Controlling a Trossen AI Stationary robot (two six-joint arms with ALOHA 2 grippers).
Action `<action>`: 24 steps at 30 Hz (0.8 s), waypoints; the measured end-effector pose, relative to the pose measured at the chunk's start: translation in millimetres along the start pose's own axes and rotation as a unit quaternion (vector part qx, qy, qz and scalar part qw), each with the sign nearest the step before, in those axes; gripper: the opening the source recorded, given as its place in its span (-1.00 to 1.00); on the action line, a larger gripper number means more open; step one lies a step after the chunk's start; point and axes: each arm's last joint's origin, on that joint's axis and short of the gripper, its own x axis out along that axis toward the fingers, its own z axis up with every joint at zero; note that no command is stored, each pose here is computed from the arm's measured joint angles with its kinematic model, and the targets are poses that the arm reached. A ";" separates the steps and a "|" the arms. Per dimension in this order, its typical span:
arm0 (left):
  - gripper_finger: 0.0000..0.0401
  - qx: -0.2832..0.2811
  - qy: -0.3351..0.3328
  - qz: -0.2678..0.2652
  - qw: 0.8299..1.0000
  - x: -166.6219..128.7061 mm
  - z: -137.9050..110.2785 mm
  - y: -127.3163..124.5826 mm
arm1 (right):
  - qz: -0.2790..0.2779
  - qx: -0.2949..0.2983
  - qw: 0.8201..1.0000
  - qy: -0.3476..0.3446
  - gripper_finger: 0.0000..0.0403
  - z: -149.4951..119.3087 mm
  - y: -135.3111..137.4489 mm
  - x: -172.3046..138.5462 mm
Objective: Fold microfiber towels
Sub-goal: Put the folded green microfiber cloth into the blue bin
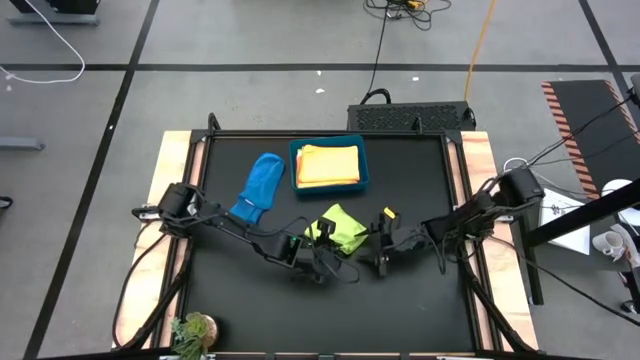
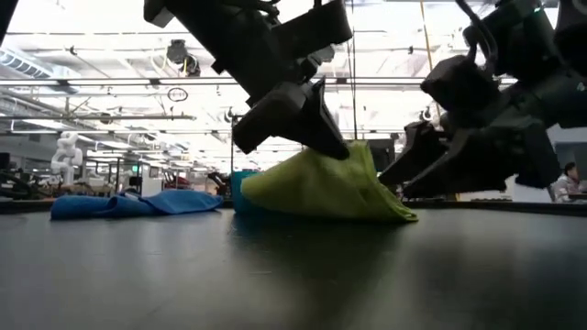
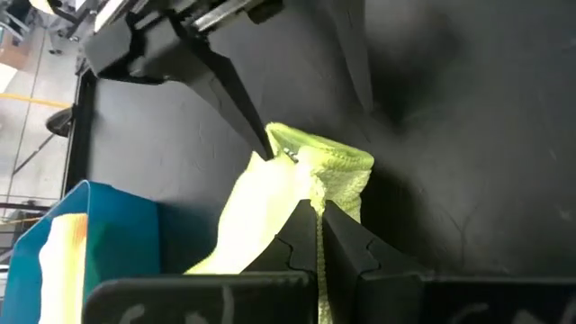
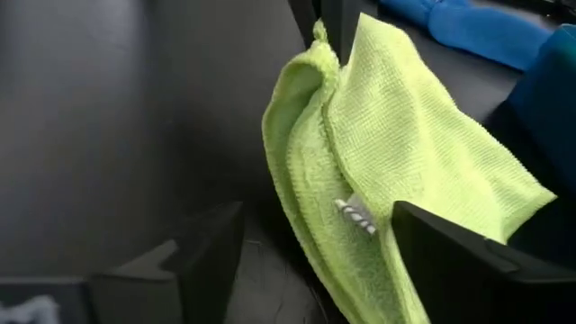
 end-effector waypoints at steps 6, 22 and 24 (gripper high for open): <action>-1.00 -0.001 -0.007 -0.004 1.000 -5.6 2.5 3.1 | -0.014 -0.030 0.999 0.019 0.54 -15.8 3.4 12.7; -1.00 -0.019 -0.009 0.007 1.000 -23.3 6.9 14.8 | -0.103 -0.083 0.990 0.045 -0.14 -16.1 3.6 27.5; -1.00 -0.022 -0.009 0.008 1.000 -24.3 7.1 15.5 | -0.103 -0.083 0.990 0.045 -0.35 -16.2 3.5 27.5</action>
